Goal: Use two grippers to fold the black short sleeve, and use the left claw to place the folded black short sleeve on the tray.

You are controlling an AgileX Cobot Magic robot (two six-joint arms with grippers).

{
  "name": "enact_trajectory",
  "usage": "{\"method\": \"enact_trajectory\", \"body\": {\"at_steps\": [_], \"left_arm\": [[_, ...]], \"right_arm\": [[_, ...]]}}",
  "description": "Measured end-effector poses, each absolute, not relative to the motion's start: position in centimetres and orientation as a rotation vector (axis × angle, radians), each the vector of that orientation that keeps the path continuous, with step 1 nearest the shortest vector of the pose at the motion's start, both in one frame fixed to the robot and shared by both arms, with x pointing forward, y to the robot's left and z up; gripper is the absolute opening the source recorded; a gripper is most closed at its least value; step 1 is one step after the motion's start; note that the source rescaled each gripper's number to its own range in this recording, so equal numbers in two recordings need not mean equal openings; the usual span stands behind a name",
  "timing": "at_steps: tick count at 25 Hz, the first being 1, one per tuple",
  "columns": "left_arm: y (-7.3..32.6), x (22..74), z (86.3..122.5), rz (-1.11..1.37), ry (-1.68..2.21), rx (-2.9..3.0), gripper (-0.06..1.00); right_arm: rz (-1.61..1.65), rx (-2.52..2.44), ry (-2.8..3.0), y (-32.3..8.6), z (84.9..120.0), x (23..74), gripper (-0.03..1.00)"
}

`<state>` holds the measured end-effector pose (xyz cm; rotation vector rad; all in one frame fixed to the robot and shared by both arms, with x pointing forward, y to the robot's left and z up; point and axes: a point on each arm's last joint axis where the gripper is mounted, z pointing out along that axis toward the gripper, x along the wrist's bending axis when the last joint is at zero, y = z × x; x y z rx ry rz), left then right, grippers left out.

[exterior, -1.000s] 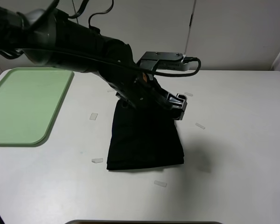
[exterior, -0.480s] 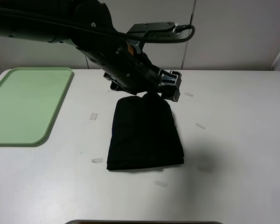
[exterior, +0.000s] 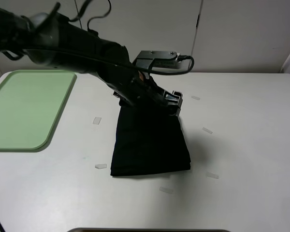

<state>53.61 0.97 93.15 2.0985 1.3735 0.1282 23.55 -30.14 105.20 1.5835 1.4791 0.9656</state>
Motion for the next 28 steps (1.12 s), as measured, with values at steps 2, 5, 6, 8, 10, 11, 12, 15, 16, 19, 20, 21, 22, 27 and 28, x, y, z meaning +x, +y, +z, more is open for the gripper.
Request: {"method": "enact_trajectory", "body": {"at_steps": [2,5,6,8,10,11,12,15,16,19,20,21,22,27,28], "left_arm": [[0.4,53.9,91.9,0.143,1.356,2.076,1.0],[-0.3,54.3,90.6,0.168,1.326,2.036,1.0],[-0.4,54.4,90.1,0.174,1.323,2.029,1.0],[-0.6,54.6,89.3,0.186,1.312,2.009,1.0],[-0.7,54.8,88.5,0.195,1.307,1.996,1.0],[-0.8,54.9,88.2,0.2,1.305,1.99,1.0],[-0.8,55.0,87.8,0.202,1.305,1.988,1.0],[-0.9,55.1,87.0,0.208,1.304,1.982,1.0],[-0.9,55.1,86.9,0.208,1.306,1.982,1.0],[-0.9,55.1,86.9,0.206,1.311,1.966,1.0],[-0.9,55.1,87.2,0.206,1.309,1.959,1.0],[-0.9,55.2,87.6,0.207,1.306,1.95,1.0],[-0.9,55.1,88.2,0.208,1.302,1.939,1.0],[-0.5,54.9,93.4,0.214,1.264,1.877,1.0],[-0.2,54.9,94.2,0.212,1.27,1.879,1.0]], "right_arm": [[0.966,1.583,1.479,-30.1,105.2,23.6,1.0],[0.966,1.583,1.479,-30.1,105.2,23.6,1.0],[0.966,1.583,1.479,-30.1,105.2,23.6,1.0],[0.966,1.583,1.479,-30.1,105.2,23.6,1.0],[0.966,1.583,1.479,-30.1,105.2,23.6,1.0],[0.966,1.583,1.479,-30.1,105.2,23.6,1.0],[0.966,1.583,1.479,-30.1,105.2,23.6,1.0],[0.966,1.583,1.479,-30.1,105.2,23.6,1.0],[0.966,1.583,1.479,-30.1,105.2,23.6,1.0],[0.966,1.583,1.479,-30.1,105.2,23.6,1.0],[0.966,1.583,1.479,-30.1,105.2,23.6,1.0],[0.966,1.583,1.479,-30.1,105.2,23.6,1.0],[0.966,1.583,1.479,-30.1,105.2,23.6,1.0],[0.966,1.583,1.479,-30.1,105.2,23.6,1.0],[0.966,1.583,1.479,-30.1,105.2,23.6,1.0]]}}
